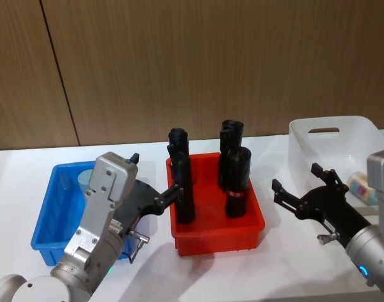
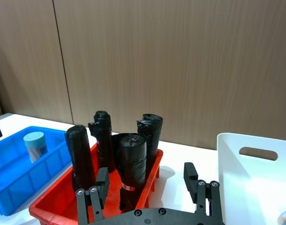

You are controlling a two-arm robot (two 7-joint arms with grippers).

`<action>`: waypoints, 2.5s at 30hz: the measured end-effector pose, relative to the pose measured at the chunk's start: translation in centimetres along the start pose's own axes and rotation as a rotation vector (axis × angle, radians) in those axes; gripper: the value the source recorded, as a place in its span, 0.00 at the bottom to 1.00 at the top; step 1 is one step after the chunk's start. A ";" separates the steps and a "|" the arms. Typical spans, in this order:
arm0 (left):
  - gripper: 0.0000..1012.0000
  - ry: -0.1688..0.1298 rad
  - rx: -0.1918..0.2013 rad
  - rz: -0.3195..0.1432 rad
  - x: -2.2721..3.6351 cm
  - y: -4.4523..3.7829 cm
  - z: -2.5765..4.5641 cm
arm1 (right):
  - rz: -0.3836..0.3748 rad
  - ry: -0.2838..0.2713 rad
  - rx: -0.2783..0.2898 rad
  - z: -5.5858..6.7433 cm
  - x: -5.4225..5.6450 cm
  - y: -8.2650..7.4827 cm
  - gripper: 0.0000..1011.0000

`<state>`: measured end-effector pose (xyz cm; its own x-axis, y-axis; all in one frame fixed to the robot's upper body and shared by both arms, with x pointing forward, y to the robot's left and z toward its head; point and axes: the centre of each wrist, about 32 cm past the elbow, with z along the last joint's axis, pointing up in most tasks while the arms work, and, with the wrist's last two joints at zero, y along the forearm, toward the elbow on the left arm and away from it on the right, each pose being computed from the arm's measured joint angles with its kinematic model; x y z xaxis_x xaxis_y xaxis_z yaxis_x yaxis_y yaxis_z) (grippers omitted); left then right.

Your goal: Pick the cotton swabs from the blue box and place them into the white box.

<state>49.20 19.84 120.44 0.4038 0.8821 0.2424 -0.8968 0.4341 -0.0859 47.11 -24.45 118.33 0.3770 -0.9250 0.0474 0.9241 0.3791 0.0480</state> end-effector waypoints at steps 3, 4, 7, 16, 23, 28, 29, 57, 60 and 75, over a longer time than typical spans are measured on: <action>0.99 0.000 0.000 0.000 0.00 0.00 0.00 | 0.018 -0.001 -0.002 -0.1 0.3 0.4 0.99; 0.99 0.000 0.000 0.000 0.00 0.00 0.00 | 0.024 -0.001 -0.003 -0.2 0.4 0.5 0.99; 0.99 0.000 0.000 0.000 0.00 0.00 0.00 | 0.055 -0.001 -0.007 -0.4 1.0 1.1 0.99; 0.99 0.000 0.000 0.000 0.00 0.00 0.00 | 0.140 0.005 -0.016 -1.0 2.3 3.0 0.99; 0.99 0.000 0.000 0.000 0.00 0.00 0.00 | 0.207 0.006 -0.030 -1.5 3.4 5.3 0.99; 0.99 0.000 0.000 0.000 0.00 0.00 0.00 | 0.232 0.009 -0.038 -1.7 4.0 6.5 0.99; 0.99 0.000 0.000 0.000 0.00 0.00 0.00 | 0.237 0.009 -0.040 -1.8 4.0 6.7 0.99; 0.99 0.000 0.000 0.000 0.00 0.00 0.00 | 0.266 0.085 -0.086 -3.3 7.0 12.4 0.99; 0.99 0.000 0.000 0.000 0.00 0.00 0.00 | 0.268 0.097 -0.087 -3.5 7.2 12.8 0.99; 0.99 0.000 0.000 0.000 0.00 0.00 0.00 | 0.326 0.150 -0.079 -4.1 8.2 14.2 0.99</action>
<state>49.20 19.84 120.44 0.4040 0.8821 0.2424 -0.8967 0.4343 -0.0859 63.58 -26.73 115.31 0.6520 -0.7517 -0.0995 0.7537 0.6568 -0.0234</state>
